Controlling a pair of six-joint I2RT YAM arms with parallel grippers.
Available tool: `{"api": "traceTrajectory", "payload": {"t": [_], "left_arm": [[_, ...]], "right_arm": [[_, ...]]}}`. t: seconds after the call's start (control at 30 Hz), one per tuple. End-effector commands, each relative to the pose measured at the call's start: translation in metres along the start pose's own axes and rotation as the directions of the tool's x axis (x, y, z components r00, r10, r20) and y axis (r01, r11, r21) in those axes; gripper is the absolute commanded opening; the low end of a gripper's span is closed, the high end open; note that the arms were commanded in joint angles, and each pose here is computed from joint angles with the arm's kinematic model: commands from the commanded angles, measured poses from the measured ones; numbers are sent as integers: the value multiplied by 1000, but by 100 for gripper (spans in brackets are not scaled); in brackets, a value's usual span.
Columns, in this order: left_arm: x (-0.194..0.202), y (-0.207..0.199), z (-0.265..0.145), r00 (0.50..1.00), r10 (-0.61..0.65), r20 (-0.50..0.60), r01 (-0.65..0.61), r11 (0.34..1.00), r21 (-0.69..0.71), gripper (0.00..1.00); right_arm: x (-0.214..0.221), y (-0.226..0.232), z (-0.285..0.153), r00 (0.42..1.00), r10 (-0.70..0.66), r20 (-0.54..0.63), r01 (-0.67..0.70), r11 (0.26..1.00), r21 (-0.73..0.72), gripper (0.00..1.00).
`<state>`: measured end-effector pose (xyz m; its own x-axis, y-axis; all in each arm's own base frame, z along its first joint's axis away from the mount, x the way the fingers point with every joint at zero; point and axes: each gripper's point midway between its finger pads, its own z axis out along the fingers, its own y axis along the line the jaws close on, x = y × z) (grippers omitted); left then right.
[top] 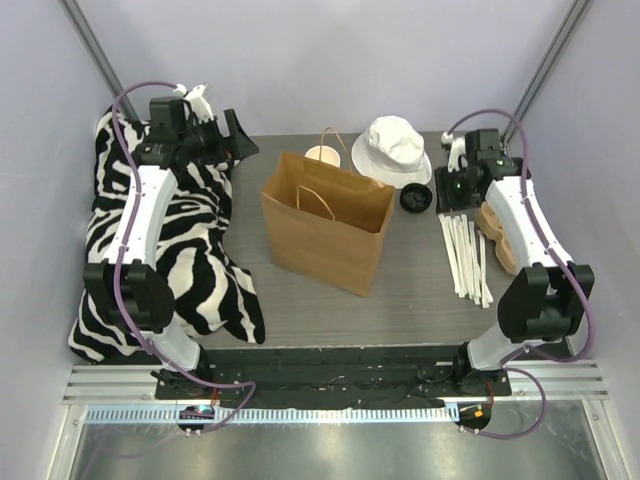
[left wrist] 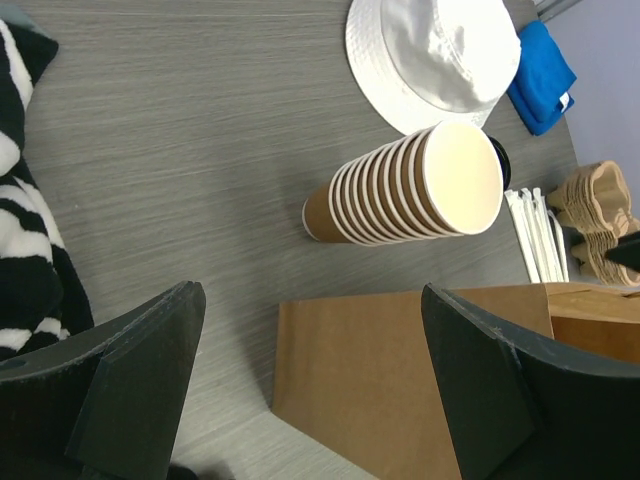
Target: Pack the takeout coffee
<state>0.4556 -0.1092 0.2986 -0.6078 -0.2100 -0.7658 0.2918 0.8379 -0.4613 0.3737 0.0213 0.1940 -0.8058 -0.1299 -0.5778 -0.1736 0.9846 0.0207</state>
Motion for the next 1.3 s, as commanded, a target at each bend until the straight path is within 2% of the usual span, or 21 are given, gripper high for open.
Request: {"api": "traceTrajectory", "payload": {"t": [0.0, 0.1, 0.13, 0.17, 0.2, 0.27, 0.3, 0.37, 0.6, 1.27], "left_arm": [[-17, -15, -27, 996, 48, 76, -50, 998, 26, 94], [-10, -15, -31, 996, 47, 80, -49, 998, 24, 94], [-6, -14, -33, 996, 45, 76, -47, 999, 23, 94], [-5, -14, -33, 996, 45, 79, -47, 999, 22, 94], [-4, -14, -34, 996, 44, 80, -46, 999, 22, 94], [0, -13, -32, 997, 37, 69, -39, 999, 23, 94], [1, -12, -32, 997, 37, 66, -39, 999, 23, 94], [4, -11, -31, 998, 34, 58, -36, 999, 22, 94], [6, -13, -32, 998, 43, 46, -45, 999, 31, 94], [4, -11, -22, 999, 33, 20, -34, 998, 49, 95]], "right_arm": [[50, -50, 5, 990, -29, -136, 52, 984, 169, 40], [73, -70, 1, 989, 15, -146, 23, 968, 252, 29], [72, -75, 1, 993, 27, -112, 5, 960, 278, 27], [71, -81, -9, 997, 40, -63, -17, 947, 322, 27], [86, -82, -4, 996, 56, -73, -29, 942, 334, 27], [77, -87, -8, 998, 54, 45, -67, 925, 373, 28], [90, -85, -2, 997, 65, 45, -77, 924, 373, 30], [87, -88, 4, 992, 66, 105, -102, 916, 387, 31], [121, -96, 30, 989, 120, 87, -145, 900, 412, 32], [134, -121, 70, 995, 73, 64, -94, 881, 463, 31]]}}
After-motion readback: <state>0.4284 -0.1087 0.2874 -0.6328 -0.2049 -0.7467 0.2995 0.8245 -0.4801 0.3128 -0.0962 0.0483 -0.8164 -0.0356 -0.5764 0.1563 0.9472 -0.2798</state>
